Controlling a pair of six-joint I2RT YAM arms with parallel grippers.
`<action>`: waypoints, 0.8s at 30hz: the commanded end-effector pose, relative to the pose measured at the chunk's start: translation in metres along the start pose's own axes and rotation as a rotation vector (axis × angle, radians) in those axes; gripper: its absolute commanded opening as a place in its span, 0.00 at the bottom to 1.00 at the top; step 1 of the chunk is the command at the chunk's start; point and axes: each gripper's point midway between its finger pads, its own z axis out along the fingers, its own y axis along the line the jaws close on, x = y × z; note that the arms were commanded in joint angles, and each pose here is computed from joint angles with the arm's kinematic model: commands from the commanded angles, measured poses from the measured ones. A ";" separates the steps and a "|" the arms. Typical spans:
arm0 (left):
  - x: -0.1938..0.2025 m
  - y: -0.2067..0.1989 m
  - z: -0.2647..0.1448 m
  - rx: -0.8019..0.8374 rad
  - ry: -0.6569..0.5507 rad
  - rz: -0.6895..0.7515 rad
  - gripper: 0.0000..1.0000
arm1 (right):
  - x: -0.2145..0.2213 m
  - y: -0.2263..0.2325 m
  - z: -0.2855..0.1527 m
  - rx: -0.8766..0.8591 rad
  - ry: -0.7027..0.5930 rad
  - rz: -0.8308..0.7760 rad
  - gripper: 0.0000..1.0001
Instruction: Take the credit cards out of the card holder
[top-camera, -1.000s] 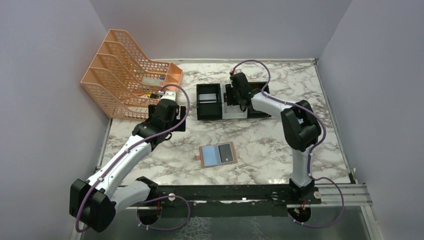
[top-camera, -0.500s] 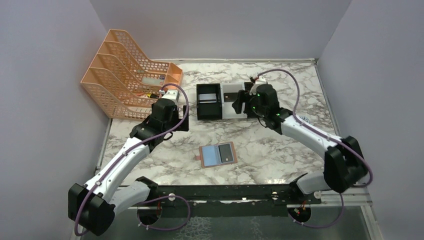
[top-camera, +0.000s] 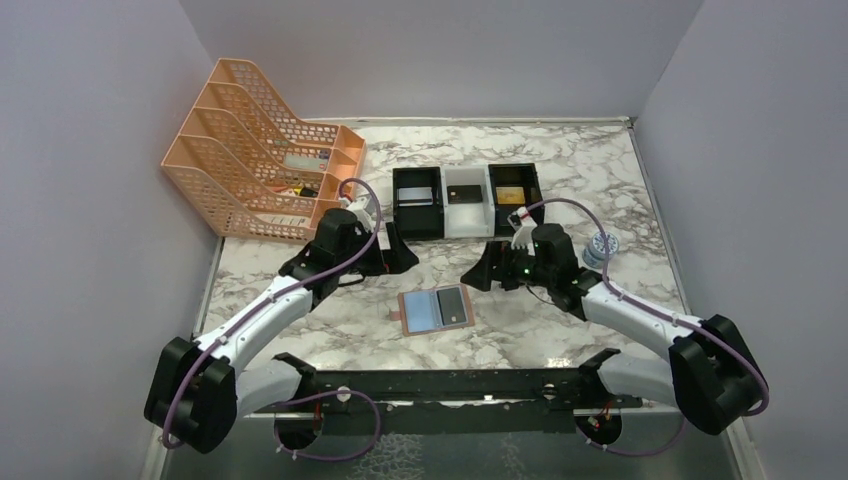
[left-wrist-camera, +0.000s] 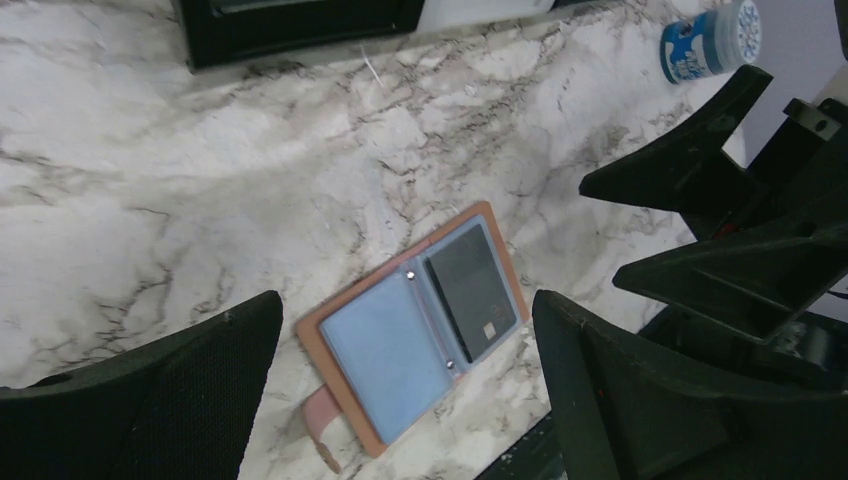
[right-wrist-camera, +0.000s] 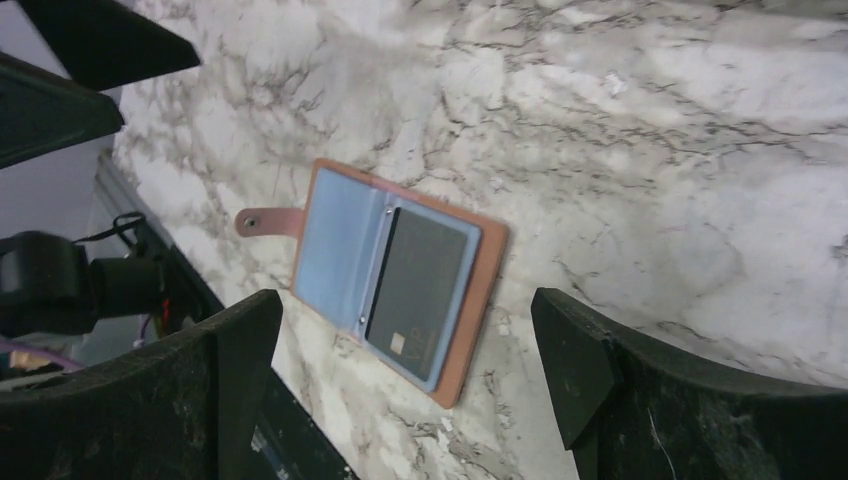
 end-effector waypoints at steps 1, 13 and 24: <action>0.018 -0.032 0.008 0.209 0.055 -0.153 0.99 | -0.003 0.036 -0.006 -0.183 0.023 -0.022 0.91; 0.061 -0.043 0.037 0.187 0.160 -0.162 0.99 | 0.058 0.027 0.006 -0.254 0.245 0.178 0.50; 0.084 -0.055 0.059 0.173 0.201 -0.153 0.99 | 0.066 0.017 0.018 -0.215 0.301 0.212 0.33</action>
